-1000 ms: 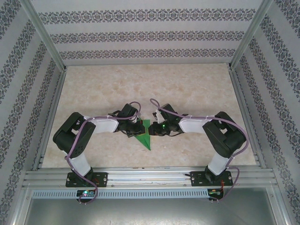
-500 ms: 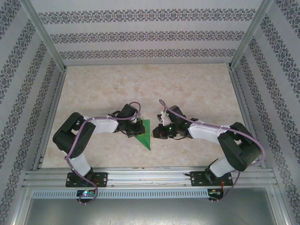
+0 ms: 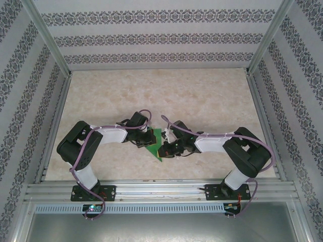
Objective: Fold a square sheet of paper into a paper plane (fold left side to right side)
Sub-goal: Fourth fold the wing at the center of the table.
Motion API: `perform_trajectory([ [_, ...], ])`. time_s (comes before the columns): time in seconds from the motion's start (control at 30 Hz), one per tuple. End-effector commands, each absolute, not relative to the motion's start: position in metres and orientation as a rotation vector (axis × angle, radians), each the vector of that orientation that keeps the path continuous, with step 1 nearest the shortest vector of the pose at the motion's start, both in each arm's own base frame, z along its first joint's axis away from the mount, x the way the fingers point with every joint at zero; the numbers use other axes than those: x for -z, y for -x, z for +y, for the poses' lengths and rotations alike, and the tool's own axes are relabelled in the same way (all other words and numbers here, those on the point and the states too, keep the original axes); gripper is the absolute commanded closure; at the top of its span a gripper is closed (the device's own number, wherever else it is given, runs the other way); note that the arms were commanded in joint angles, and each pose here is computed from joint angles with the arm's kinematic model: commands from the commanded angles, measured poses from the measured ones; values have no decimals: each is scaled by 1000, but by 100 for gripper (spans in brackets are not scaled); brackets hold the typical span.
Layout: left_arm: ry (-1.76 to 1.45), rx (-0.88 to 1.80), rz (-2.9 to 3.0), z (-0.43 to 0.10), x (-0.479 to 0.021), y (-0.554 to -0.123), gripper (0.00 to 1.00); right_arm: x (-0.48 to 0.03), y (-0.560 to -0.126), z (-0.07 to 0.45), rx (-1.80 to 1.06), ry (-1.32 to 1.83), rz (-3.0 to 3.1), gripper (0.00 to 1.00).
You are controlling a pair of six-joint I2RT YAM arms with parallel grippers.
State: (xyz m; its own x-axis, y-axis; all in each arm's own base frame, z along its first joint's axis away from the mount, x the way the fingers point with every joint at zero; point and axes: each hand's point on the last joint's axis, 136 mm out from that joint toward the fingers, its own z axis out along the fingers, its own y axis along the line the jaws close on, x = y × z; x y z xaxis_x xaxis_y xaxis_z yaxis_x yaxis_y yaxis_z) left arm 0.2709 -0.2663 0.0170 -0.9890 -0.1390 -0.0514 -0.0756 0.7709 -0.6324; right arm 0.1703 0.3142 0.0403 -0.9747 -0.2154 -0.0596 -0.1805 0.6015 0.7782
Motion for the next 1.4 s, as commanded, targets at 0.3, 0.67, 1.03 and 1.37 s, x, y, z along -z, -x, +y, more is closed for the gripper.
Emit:
perform_trajectory([
  [0.3, 237, 848, 2961, -246, 8, -255, 100, -22, -159, 313, 1277, -332, -2770, 100],
  [0.67, 239, 843, 2961, -246, 8, -256, 100, -13, -152, 308, 1234, -324, -2773, 100],
  [1.03, 238, 840, 2962, -246, 8, -256, 100, -8, -150, 304, 1198, -311, -2790, 100],
  [1.37, 240, 839, 2961, -246, 9, -257, 100, 3, -140, 298, 1144, -298, -2772, 100],
])
